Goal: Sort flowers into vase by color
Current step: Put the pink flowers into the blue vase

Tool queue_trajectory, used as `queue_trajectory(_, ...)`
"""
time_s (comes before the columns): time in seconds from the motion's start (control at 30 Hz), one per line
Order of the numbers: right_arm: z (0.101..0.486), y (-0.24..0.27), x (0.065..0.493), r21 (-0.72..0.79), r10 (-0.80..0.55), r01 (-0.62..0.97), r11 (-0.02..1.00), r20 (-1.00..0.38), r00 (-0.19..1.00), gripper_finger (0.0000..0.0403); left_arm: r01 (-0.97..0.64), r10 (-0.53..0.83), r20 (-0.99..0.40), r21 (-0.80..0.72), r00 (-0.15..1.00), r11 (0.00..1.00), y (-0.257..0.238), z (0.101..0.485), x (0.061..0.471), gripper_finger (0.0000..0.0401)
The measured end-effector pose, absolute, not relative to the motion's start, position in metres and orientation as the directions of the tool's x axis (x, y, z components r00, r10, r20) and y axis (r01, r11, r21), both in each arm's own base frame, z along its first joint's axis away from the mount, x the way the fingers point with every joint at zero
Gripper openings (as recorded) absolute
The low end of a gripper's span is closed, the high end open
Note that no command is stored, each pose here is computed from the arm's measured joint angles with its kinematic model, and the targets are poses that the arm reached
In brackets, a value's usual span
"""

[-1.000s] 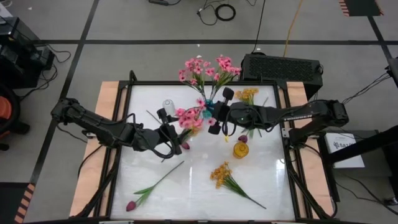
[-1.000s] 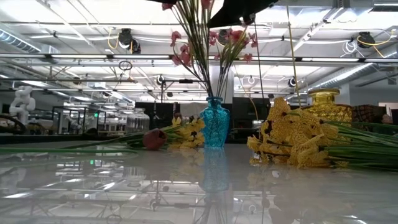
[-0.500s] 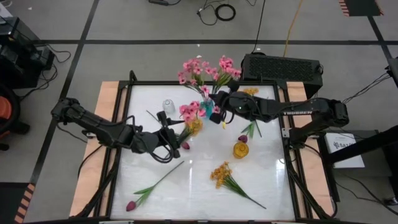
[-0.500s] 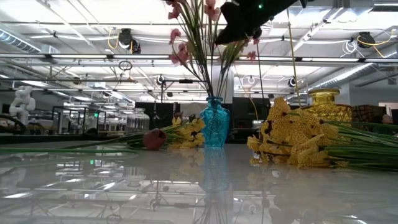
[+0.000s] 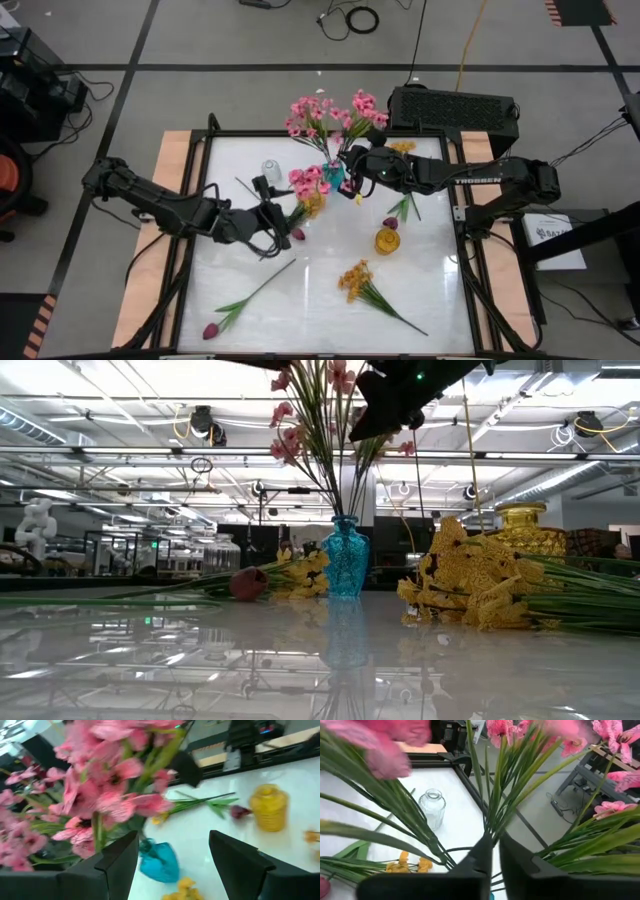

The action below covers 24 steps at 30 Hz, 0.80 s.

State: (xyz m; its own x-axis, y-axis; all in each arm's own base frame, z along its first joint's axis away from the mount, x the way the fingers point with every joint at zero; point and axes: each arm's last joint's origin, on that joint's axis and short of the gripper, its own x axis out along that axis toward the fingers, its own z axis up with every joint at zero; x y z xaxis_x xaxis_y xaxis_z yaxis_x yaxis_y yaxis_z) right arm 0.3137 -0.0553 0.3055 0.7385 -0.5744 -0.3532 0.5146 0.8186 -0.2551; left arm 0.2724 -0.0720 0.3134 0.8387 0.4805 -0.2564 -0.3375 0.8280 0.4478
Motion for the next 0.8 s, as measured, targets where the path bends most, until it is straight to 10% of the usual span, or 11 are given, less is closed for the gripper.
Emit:
queue_trajectory(0.43, 0.296, -0.049, 0.308, -0.208, -0.43, 0.377, 0.903, -0.486, 0.761, 0.0218, -0.394, 0.535, -0.224, 0.462, 0.815, 0.794, -0.036, 0.319, 0.283, 0.0245)
queue_trajectory(0.8, 0.298, -0.016, 0.312, -0.328, -0.396, 0.262, 0.908, -0.461, 0.794, 0.0249, -0.406, 0.54, -0.225, 0.45, 0.811, 0.796, -0.024, 0.319, 0.285, 0.0242)
